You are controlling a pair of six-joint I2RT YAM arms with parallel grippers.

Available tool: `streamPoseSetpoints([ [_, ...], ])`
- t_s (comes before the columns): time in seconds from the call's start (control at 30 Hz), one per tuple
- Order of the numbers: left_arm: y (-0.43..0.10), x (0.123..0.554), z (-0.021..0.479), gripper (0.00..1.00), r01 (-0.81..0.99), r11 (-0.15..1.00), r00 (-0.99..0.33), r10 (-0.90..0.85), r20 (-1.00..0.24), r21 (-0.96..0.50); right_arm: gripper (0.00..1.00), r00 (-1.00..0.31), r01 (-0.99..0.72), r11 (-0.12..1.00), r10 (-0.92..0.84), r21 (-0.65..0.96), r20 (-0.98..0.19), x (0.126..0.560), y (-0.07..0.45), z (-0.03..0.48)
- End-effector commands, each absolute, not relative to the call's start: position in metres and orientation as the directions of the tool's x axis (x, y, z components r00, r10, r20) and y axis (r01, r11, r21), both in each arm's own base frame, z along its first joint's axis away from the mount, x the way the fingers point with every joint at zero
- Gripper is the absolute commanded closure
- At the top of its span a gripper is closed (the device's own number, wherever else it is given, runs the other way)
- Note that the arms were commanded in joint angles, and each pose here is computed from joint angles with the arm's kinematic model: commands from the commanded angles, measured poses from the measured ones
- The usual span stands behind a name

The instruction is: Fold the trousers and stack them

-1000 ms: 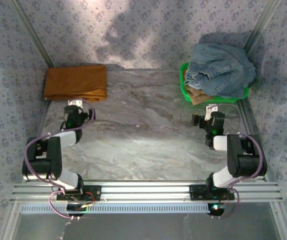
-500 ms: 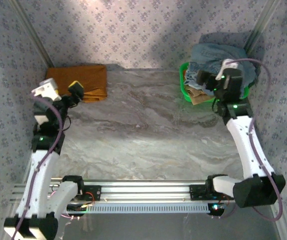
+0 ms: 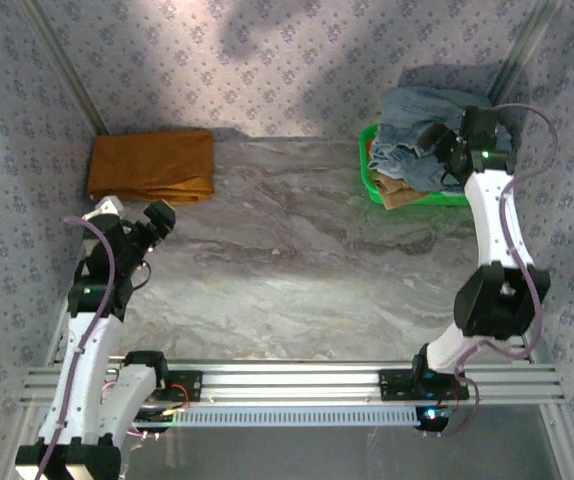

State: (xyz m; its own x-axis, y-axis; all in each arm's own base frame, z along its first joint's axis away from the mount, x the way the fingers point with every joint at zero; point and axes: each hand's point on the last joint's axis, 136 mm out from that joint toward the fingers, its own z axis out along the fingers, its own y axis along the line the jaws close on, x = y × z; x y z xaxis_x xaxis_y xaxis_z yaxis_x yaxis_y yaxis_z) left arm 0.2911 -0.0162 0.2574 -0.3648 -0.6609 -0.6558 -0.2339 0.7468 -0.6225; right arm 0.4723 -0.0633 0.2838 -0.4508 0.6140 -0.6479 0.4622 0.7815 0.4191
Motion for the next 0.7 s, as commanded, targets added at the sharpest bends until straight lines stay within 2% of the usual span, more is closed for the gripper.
streamPoseSetpoints([
  [0.0,-0.032,0.288,0.26,0.0,-0.17,0.731,-0.41,-0.662,-0.627,-0.66,0.0,-0.443,0.567,0.698,0.706,0.437,-0.553,0.486,-0.076,0.267],
  [0.2,-0.034,0.288,0.253,0.0,-0.168,0.739,-0.421,-0.652,-0.631,-0.652,0.02,-0.454,0.668,0.631,0.766,0.395,-0.454,0.522,-0.089,0.22],
  [0.23,-0.034,0.288,0.252,0.0,-0.169,0.741,-0.423,-0.65,-0.631,-0.65,0.08,-0.455,0.673,0.629,0.768,0.391,-0.451,0.528,-0.09,0.215],
  [0.3,-0.033,0.288,0.25,0.0,-0.175,0.743,-0.425,-0.649,-0.631,-0.646,0.3,-0.463,0.668,0.631,0.767,0.394,-0.444,0.537,-0.09,0.209],
  [0.37,-0.033,0.288,0.248,0.0,-0.176,0.744,-0.427,-0.647,-0.632,-0.644,0.61,-0.462,0.66,0.636,0.763,0.4,-0.451,0.542,-0.091,0.211],
  [0.47,-0.033,0.29,0.248,0.0,-0.176,0.747,-0.426,-0.645,-0.635,-0.64,0.93,-0.463,0.622,0.66,0.744,0.42,-0.482,0.545,-0.085,0.227],
  [0.5,-0.033,0.29,0.247,0.0,-0.177,0.748,-0.426,-0.644,-0.635,-0.64,1.0,-0.463,0.61,0.67,0.734,0.423,-0.496,0.544,-0.083,0.235],
  [0.67,-0.035,0.295,0.253,0.0,-0.16,0.746,-0.425,-0.643,-0.637,-0.646,1.0,-0.439,0.483,0.745,0.661,0.46,-0.609,0.534,-0.049,0.3],
])
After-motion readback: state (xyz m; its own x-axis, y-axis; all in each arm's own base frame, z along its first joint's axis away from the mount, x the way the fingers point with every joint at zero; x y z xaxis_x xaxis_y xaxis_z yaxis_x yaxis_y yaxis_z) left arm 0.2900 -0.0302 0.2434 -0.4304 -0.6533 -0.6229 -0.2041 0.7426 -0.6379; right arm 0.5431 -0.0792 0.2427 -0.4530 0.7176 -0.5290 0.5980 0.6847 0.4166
